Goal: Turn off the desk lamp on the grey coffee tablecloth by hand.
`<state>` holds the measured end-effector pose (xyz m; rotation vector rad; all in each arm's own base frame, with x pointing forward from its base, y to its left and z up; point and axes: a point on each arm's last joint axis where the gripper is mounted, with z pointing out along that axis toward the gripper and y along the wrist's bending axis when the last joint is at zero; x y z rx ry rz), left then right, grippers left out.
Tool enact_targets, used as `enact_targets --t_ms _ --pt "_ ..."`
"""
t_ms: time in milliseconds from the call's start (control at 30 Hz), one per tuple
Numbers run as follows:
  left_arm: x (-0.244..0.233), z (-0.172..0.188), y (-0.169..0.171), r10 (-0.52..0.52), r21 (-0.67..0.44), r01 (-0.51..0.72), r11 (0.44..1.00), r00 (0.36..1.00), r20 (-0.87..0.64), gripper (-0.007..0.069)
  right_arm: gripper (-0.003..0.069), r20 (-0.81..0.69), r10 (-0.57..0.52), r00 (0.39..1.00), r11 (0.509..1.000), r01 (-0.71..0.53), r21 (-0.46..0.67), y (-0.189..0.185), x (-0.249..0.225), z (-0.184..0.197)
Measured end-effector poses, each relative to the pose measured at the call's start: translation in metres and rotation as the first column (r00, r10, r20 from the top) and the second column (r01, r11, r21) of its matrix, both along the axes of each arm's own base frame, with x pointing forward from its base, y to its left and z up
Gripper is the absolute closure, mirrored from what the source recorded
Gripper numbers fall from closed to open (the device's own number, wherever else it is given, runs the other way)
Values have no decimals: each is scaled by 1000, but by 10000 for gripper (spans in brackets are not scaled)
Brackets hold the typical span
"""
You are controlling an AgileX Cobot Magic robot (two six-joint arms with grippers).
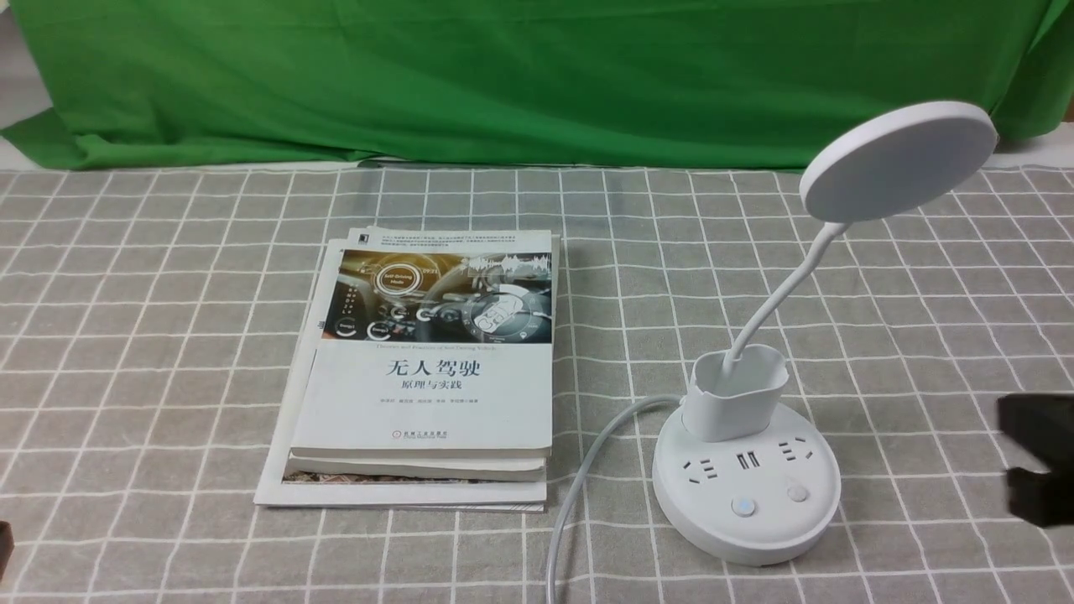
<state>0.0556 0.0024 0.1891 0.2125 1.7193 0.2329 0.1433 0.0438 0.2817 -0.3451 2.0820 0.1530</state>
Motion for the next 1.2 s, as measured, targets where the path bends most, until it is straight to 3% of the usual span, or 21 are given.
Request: enact_targets --t_ms 167,400,1200 --pt "0 0 0 0 0 0 1000 1000 0 605 625 186 -1 983 999 -9 50 -12 -40 3" --pt "0 0 0 0 0 0 1000 1000 -1 605 625 266 -22 964 994 -7 107 -18 -60 -4" --pt "0 0 0 0 0 0 1000 1000 0 605 620 263 -40 964 992 6 129 -19 -59 -15"
